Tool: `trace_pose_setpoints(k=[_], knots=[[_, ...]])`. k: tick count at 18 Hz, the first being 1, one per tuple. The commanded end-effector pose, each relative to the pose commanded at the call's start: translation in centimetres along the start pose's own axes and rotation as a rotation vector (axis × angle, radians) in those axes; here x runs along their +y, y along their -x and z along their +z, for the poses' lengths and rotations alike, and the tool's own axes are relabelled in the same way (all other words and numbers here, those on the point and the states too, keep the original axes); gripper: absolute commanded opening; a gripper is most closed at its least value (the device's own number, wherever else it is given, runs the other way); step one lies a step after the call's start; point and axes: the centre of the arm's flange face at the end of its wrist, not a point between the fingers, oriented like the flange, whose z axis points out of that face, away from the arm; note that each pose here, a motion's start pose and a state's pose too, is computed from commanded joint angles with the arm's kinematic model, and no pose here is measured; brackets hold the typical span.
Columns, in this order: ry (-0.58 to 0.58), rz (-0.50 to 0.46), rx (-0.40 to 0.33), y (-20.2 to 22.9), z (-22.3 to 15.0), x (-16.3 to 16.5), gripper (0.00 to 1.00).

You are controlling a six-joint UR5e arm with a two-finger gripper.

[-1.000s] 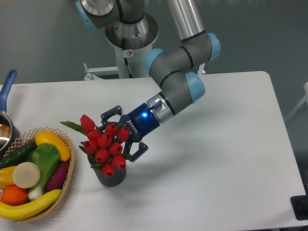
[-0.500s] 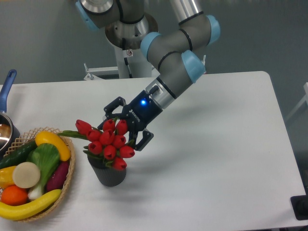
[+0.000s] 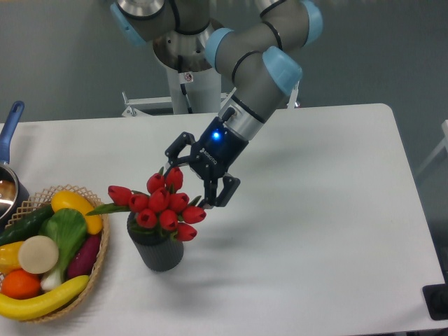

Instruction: Insert the flowers into the vase

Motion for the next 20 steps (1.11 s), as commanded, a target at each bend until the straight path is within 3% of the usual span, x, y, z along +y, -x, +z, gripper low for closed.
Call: trace_pose_setpoints(k=[2, 6, 10, 12, 15, 20], knots=[[0.075, 0.027, -0.067, 0.3, -2.5, -0.4, 1.0], [0.339, 0.089, -0.221, 0.9, -6.8, -1.9, 1.0], [0.422, 0.088, -0.338, 2.1, -12.3, -3.2, 1.0], [0.497, 0.086, -0.321, 1.8, -13.7, -2.9, 1.0], [0.665, 0.278, -0.231, 1.4, -15.6, -1.7, 1.0], [0.736, 0.331, -0.185, 2.9, -19.9, 2.6, 1.0]])
